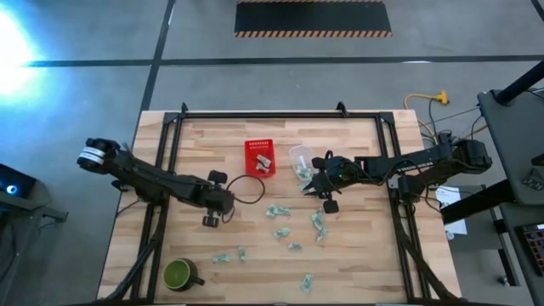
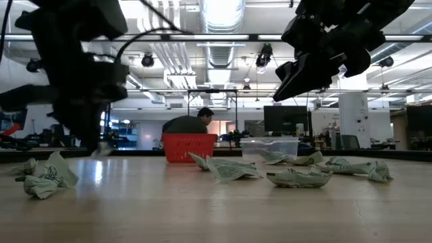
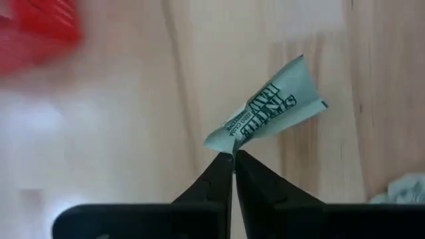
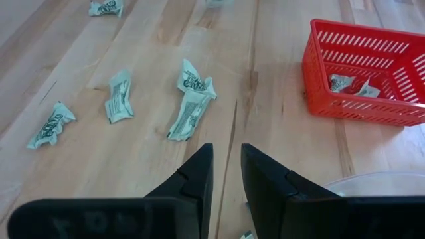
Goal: Pick and place items into bin
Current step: Put the white stevia packet into the red bin
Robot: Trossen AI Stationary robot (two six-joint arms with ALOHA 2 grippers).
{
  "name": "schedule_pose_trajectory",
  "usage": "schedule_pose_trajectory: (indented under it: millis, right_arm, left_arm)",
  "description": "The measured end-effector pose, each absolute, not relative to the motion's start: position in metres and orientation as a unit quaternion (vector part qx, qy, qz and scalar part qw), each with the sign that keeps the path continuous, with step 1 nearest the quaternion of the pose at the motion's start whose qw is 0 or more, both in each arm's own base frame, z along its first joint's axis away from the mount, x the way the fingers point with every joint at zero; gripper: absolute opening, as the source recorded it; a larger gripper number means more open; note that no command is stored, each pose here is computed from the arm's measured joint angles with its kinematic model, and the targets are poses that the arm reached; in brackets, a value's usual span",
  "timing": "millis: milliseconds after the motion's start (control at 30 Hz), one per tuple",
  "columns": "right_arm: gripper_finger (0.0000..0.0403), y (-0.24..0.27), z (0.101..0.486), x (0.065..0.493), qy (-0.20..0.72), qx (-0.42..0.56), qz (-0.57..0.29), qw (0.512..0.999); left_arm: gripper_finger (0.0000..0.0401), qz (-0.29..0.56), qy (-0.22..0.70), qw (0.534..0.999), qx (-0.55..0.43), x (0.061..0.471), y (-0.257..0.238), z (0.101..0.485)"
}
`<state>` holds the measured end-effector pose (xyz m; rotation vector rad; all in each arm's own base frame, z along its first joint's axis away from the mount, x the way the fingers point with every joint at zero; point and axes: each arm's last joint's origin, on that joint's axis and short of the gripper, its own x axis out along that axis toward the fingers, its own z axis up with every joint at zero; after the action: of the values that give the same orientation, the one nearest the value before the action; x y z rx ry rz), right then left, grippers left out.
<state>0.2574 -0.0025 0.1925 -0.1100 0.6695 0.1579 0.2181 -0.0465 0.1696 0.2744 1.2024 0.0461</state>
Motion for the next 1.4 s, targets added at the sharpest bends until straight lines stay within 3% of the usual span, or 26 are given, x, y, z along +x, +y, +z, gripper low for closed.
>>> schedule_pose_trajectory:
  millis: [200, 433, 633, 900, 1400]
  right_arm:
    - [0.0068, -0.003, 0.192, 0.257, 0.328, -0.060, 0.080, 0.939]
    - [0.0068, -0.003, 0.192, 0.258, 0.327, -0.066, 0.069, 0.940]
    - [0.0068, -0.003, 0.193, 0.258, 0.326, -0.065, 0.068, 0.941]
    - [0.0068, -0.003, 0.193, 0.258, 0.327, -0.056, 0.064, 0.941]
    - [0.0068, -0.003, 0.189, 0.255, 0.339, -0.041, 0.060, 0.938]
  left_arm:
    - [0.0000, 0.097, 0.490, 0.849, 0.172, 0.227, -0.043, 0.205]
    - [0.0000, 0.241, 0.399, 0.853, 0.234, 0.238, -0.023, 0.240]
    - [0.0000, 0.286, 0.333, 0.869, 0.229, 0.259, 0.010, 0.250]
    - [0.0000, 0.305, 0.360, 0.858, 0.202, 0.282, 0.049, 0.228]
    - [0.0001, 0.293, 0.434, 0.830, 0.189, 0.321, 0.062, 0.204]
